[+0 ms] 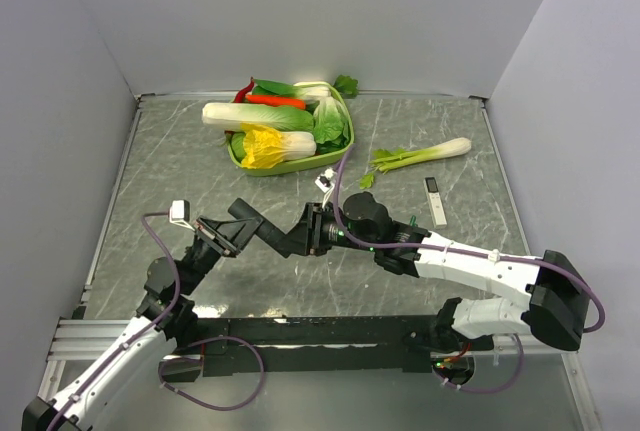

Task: Load the batteries into the remote control
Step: Load the battery cover into the remote control.

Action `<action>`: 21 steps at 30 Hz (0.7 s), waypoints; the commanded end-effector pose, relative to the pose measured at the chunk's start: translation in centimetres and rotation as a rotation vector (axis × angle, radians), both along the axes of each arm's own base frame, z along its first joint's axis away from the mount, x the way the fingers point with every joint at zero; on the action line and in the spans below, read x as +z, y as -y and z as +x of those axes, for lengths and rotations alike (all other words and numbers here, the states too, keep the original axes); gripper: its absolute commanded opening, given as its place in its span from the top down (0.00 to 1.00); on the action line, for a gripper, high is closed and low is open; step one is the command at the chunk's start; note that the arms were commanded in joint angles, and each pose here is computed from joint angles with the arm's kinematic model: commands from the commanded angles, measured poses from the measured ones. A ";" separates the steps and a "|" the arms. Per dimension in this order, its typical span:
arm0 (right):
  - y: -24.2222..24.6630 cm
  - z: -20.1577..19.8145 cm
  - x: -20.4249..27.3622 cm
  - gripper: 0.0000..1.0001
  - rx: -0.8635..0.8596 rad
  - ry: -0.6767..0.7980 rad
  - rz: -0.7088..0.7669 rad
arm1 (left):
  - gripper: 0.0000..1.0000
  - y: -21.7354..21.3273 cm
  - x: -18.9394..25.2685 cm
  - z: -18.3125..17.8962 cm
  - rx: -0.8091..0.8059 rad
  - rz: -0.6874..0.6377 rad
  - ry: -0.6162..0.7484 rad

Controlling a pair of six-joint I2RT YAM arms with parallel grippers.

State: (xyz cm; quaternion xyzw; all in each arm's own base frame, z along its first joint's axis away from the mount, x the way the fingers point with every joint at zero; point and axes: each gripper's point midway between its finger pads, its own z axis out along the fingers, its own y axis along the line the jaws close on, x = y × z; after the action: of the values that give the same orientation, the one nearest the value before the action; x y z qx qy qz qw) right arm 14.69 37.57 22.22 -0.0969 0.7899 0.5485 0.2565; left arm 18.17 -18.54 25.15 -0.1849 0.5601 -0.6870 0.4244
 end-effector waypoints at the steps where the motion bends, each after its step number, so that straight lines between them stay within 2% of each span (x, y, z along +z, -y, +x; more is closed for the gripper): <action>1: 0.3 2.3 -1.1 0.60 -0.095 -0.017 0.002 | 0.98 0.1 6.1 -4.1 -0.127 -0.110 0.241; 12: -0.7 3.5 -0.3 0.60 -0.096 -0.016 0.071 | 0.98 0.1 6.5 -4.9 -0.155 -0.124 0.278; 21: -1.2 4.2 -0.1 0.66 -0.080 -0.021 0.106 | 0.98 0.5 6.9 -5.8 -0.203 -0.132 0.316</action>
State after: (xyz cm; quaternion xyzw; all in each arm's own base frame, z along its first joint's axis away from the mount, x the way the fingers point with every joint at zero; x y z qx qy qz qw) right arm 15.31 39.01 23.87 -0.0920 0.7521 0.6056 0.2431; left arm 17.75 -18.61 26.80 -0.1573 0.5328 -0.7048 0.4412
